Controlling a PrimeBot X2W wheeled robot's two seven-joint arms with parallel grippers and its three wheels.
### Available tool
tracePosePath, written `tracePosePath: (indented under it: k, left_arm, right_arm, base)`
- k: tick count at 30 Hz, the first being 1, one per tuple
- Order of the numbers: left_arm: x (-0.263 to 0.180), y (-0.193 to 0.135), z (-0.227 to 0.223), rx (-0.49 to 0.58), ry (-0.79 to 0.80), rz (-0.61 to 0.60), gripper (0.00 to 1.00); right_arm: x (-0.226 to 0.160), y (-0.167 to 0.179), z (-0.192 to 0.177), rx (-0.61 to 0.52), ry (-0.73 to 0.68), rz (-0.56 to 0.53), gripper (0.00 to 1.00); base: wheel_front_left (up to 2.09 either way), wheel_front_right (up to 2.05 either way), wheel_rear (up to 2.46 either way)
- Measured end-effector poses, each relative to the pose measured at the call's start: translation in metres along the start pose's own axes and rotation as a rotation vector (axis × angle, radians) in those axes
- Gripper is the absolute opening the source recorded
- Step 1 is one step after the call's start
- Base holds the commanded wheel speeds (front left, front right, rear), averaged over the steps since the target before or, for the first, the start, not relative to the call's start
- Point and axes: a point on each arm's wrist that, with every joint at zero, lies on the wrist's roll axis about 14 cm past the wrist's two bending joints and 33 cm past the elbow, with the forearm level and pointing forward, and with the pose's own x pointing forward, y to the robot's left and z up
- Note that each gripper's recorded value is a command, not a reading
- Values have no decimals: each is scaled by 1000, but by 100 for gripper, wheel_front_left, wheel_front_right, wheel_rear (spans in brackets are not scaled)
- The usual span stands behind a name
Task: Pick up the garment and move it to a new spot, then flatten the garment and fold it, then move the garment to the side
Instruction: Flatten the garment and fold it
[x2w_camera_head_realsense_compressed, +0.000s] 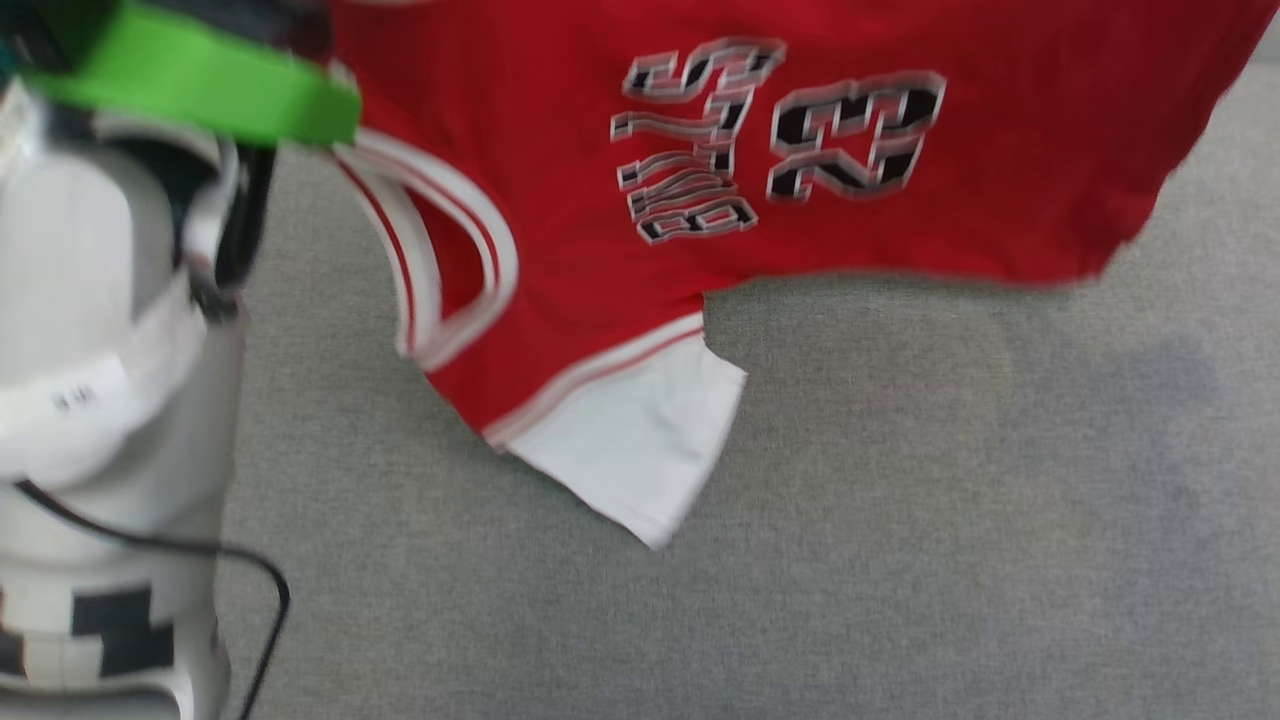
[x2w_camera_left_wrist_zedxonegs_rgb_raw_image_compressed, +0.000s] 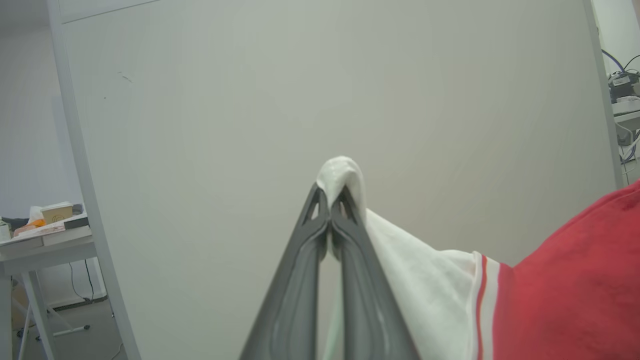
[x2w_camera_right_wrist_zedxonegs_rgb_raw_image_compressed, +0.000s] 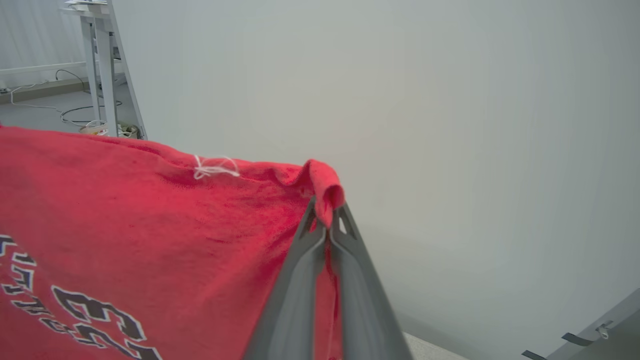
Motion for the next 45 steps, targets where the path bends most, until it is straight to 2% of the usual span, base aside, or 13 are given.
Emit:
tracePosePath:
  k: [7,15,20,24,33,39,45]
  left_arm:
    - [81,-3,11,47,-73,-56,0]
    - [152,3,3,108,-139,-65,0]
    - [172,6,-22,120,-136,-61,0]
    - [177,7,-51,114,-103,-61,0]
    - [154,7,-129,84,33,-67,0]
    - [92,4,-189,42,195,-73,0]
    - [14,-2,-219,9,334,-68,0]
  right_arm:
    - [35,-43,38,-37,-116,-101,0]
    - [83,-79,54,-81,-190,-183,0]
    - [105,-87,47,-107,-201,-196,0]
    - [118,-89,27,-101,-177,-194,0]
    - [132,-74,-47,-47,-69,-140,0]
    - [116,-40,-116,12,56,-59,0]
    - [82,-1,-167,93,152,18,0]
  base:
    - [0,0,0]
    - [0,0,0]
    - [0,0,0]
    - [0,0,0]
    - [0,0,0]
    - [0,0,0]
    - [0,0,0]
